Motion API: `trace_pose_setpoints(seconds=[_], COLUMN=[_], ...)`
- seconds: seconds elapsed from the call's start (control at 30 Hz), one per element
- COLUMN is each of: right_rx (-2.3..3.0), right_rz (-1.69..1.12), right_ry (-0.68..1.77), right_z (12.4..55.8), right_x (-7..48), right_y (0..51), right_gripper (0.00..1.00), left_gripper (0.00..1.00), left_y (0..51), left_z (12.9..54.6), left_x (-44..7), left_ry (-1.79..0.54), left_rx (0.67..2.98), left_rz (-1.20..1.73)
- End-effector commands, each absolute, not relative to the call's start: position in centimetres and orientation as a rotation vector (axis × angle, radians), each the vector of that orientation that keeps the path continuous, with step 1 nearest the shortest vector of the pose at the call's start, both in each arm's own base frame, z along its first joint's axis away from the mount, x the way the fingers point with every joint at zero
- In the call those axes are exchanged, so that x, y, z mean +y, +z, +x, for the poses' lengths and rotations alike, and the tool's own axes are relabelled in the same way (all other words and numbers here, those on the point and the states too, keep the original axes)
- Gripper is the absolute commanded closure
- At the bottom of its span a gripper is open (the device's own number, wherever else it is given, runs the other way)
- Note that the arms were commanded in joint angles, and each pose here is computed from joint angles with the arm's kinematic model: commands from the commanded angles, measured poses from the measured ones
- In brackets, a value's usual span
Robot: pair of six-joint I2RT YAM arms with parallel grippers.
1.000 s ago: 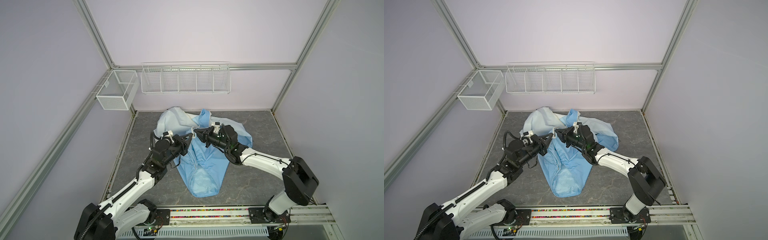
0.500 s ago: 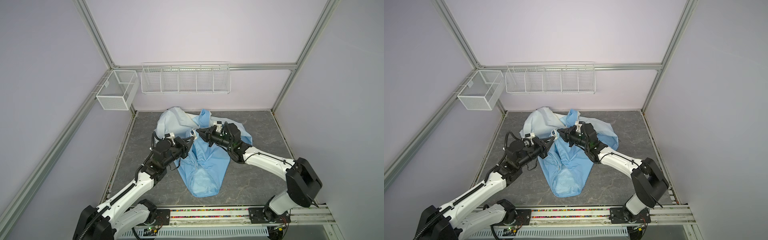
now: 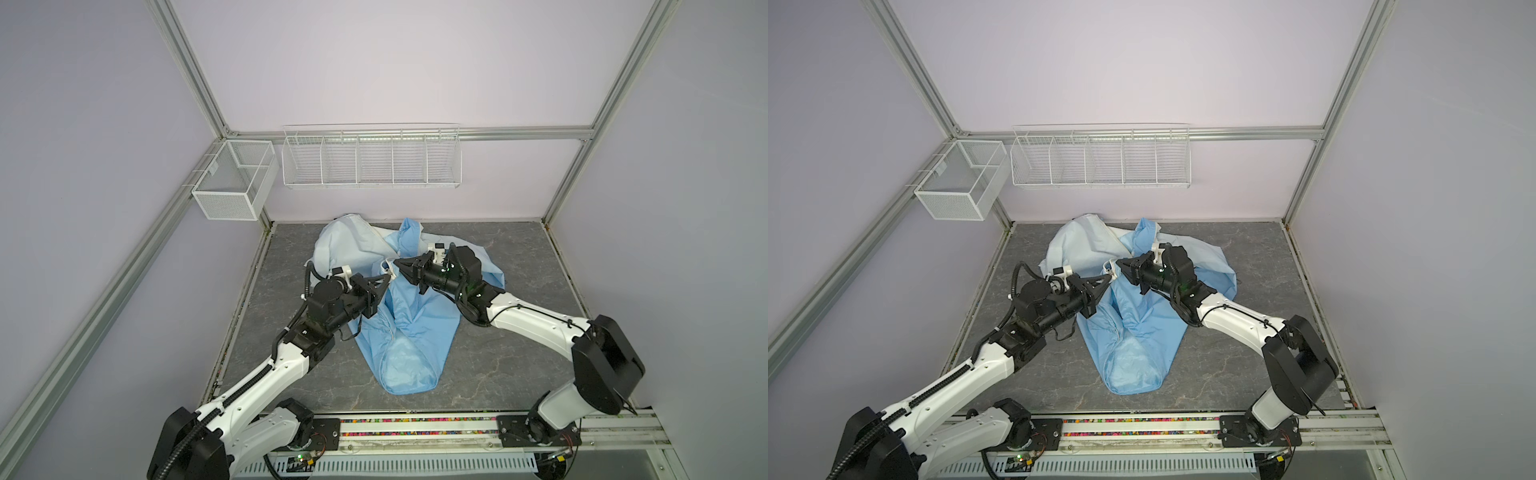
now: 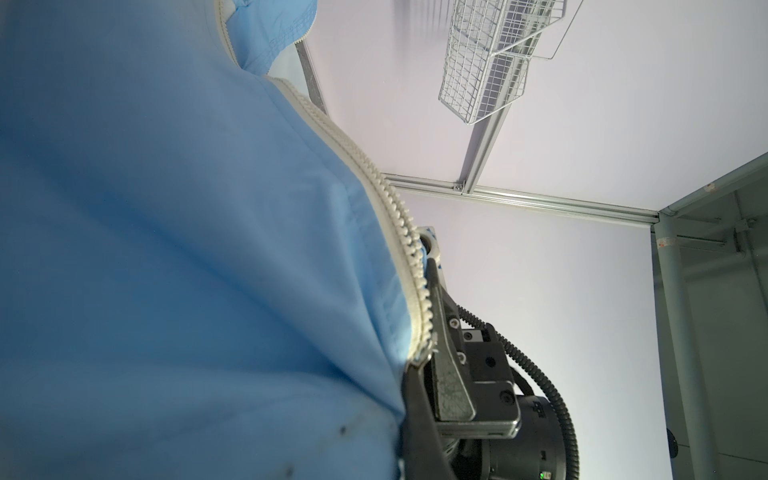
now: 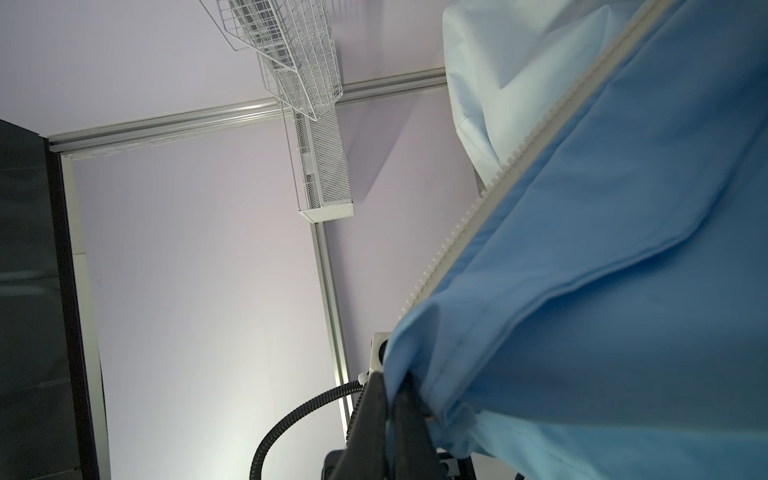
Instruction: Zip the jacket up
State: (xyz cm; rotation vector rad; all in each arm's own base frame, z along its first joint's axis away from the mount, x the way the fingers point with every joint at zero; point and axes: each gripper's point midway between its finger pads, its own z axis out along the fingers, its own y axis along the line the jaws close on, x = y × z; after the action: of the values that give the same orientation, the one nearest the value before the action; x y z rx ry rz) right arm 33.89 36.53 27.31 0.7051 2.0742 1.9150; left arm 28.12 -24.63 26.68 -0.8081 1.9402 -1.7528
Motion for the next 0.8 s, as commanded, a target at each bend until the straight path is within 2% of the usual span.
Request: trace_pose_setpoints(seconds=[0.0, 0.23, 0.27, 0.47, 0.57, 0.63, 0.77], right_rx=[1.783, 2.006, 2.058, 2.296, 2.322, 2.312, 2.257], right_rz=[0.822, 0.697, 0.666, 0.501, 0.366, 0.174, -0.25], right_ry=[1.823, 1.74, 1.72, 1.525, 1.431, 1.427, 1.591], right_z=[39.1, 38.4, 38.3, 37.2, 36.9, 36.4, 33.3], right_x=[31.6, 32.0, 31.9, 29.2, 27.2, 27.2, 30.3], right_y=[31.1, 28.0, 27.4, 24.5, 25.0, 26.8, 30.7], right_gripper=[0.93, 0.91, 0.87, 0.5, 0.41, 0.36, 0.35], left_gripper=[1.0, 1.0, 1.0, 1.0, 1.0, 1.0, 1.0], left_y=[25.9, 25.9, 25.9, 26.1, 26.0, 26.0, 26.3], left_z=[25.5, 25.6, 25.7, 25.8, 25.6, 25.4, 24.9], left_x=[-26.3, -26.2, -26.2, -25.7, -25.9, -26.0, -26.6], left_ry=[-1.814, -1.824, -1.827, -1.825, -1.834, -1.84, -1.855], left_rx=[2.081, 2.092, 2.096, 2.121, 2.152, 2.175, 2.223], left_rz=[-0.717, -0.731, -0.735, -0.747, -0.74, -0.728, -0.676])
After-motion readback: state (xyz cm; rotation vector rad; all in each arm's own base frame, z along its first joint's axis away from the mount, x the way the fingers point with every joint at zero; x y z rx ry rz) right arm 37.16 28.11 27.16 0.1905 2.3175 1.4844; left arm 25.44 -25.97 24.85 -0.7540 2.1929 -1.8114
